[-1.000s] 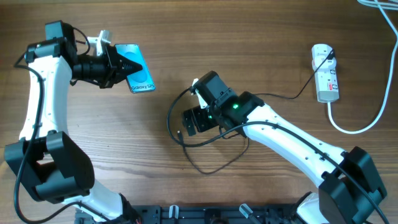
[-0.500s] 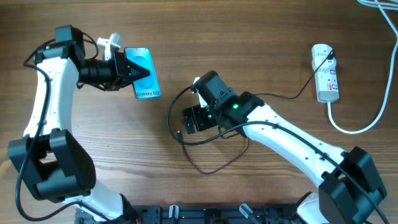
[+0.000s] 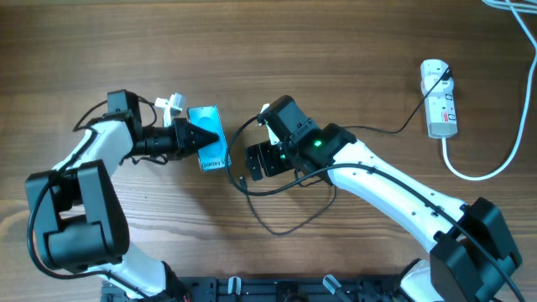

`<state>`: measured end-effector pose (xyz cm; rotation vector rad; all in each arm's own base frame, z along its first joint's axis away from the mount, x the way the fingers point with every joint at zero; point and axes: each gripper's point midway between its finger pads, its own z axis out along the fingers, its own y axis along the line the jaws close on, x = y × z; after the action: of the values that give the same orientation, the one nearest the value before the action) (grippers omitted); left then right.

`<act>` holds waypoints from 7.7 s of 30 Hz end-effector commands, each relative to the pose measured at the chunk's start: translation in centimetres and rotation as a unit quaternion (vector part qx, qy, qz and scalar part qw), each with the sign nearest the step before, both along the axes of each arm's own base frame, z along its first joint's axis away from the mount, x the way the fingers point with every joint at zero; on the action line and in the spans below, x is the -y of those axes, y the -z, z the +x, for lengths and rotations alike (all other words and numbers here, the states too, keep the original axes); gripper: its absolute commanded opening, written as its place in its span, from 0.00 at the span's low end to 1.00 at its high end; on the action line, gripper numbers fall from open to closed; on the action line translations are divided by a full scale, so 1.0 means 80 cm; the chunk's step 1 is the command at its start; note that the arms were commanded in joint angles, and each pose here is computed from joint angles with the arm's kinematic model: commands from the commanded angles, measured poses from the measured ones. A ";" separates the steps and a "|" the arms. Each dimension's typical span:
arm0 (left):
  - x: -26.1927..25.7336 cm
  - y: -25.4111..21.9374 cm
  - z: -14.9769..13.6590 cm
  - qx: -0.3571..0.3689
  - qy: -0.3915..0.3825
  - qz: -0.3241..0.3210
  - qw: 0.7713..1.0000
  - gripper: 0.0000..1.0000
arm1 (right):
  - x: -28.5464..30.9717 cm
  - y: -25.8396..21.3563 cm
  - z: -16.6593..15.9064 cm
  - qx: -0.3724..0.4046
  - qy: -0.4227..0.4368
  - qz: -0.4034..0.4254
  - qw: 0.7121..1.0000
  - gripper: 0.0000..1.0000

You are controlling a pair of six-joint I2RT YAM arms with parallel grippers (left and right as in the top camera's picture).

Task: Plug charger to phone and switch on socket

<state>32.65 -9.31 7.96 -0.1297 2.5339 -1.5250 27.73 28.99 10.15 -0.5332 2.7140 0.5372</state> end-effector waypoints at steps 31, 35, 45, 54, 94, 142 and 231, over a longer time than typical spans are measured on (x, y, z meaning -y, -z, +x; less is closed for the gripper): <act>-0.101 -0.034 0.019 -0.025 -0.157 -0.111 0.981 0.04 | 0.015 0.107 0.013 -0.011 -0.010 -0.199 0.980 0.04; -0.101 -0.034 0.019 -0.026 -0.157 -0.111 0.981 0.04 | 0.001 0.097 0.008 -0.094 0.019 -0.116 0.989 0.25; -0.101 -0.034 0.019 -0.026 -0.157 -0.112 0.981 0.04 | -0.003 0.125 0.025 -0.080 0.062 -0.111 0.989 0.41; -0.100 -0.034 0.018 -0.030 -0.157 -0.112 0.981 0.04 | 0.015 0.150 0.040 -0.046 0.104 -0.162 0.980 0.28; -0.100 -0.034 0.017 -0.031 -0.157 -0.113 0.981 0.04 | 0.034 0.156 -0.001 -0.114 0.074 -0.194 0.971 0.19; 0.010 -0.111 0.018 0.006 -0.010 -0.231 0.973 0.04 | -0.103 -0.109 -0.083 -0.058 -0.135 0.076 0.986 0.04; 0.016 -0.106 0.033 0.036 -0.006 -0.199 0.979 0.04 | -0.100 -0.072 -0.015 -0.061 -0.070 0.054 0.994 0.04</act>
<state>35.50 -10.34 15.02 -0.1991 2.1732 -1.9606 26.44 36.19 15.33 -0.6124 2.7899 0.7229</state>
